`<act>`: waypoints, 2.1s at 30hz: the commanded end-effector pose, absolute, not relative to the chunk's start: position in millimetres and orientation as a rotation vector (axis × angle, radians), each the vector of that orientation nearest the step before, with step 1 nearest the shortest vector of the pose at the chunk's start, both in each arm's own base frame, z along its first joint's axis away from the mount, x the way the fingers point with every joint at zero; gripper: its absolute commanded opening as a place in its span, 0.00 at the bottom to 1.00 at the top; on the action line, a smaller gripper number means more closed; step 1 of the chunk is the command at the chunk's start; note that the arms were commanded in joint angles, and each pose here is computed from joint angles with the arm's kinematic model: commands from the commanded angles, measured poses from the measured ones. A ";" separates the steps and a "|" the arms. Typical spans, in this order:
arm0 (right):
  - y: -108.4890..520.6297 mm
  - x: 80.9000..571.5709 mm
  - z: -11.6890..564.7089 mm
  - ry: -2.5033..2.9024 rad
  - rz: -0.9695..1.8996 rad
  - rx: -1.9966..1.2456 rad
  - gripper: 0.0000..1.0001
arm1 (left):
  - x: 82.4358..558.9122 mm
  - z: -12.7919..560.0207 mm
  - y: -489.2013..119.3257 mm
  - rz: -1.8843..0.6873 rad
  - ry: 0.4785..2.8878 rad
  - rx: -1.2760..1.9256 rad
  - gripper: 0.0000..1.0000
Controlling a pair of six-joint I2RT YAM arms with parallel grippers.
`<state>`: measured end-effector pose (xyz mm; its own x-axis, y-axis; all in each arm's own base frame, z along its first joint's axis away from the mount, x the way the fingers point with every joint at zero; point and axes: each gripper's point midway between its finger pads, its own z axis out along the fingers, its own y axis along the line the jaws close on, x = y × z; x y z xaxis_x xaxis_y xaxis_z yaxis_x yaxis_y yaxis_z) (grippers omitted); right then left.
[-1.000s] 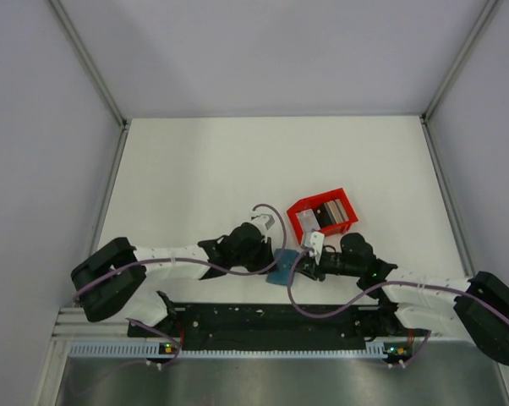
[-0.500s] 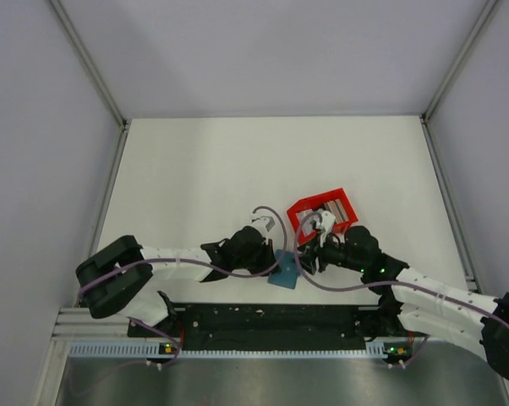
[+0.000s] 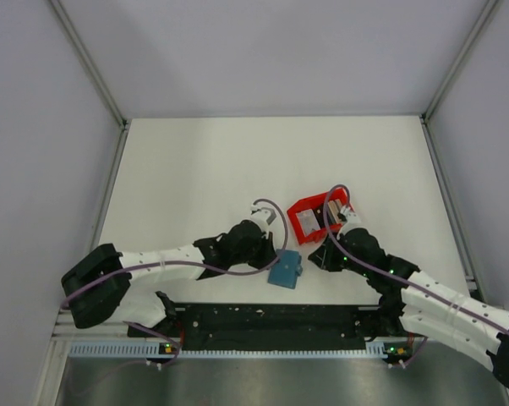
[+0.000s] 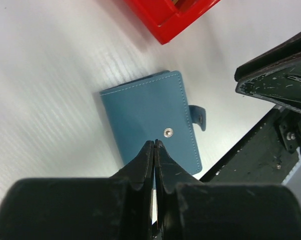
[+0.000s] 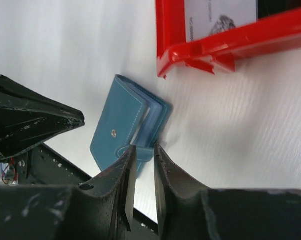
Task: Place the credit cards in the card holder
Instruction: Close the card holder at the center of the board.
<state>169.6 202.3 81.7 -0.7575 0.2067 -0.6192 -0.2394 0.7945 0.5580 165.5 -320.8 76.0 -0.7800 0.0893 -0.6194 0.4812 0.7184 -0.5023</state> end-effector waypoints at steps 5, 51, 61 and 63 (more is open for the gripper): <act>202.2 152.7 54.7 2.432 0.891 0.204 0.13 | 166.2 50.1 -306.8 -0.804 2.369 0.469 0.03; 227.4 162.1 61.9 2.420 0.990 0.173 0.12 | 145.1 52.2 -330.2 -1.013 2.296 0.566 0.04; 221.1 161.0 58.3 2.430 0.951 0.182 0.13 | 142.9 32.9 -333.6 -0.979 2.354 0.559 0.02; 220.4 161.6 57.0 2.434 0.943 0.187 0.13 | 142.5 28.9 -332.4 -0.966 2.367 0.550 0.02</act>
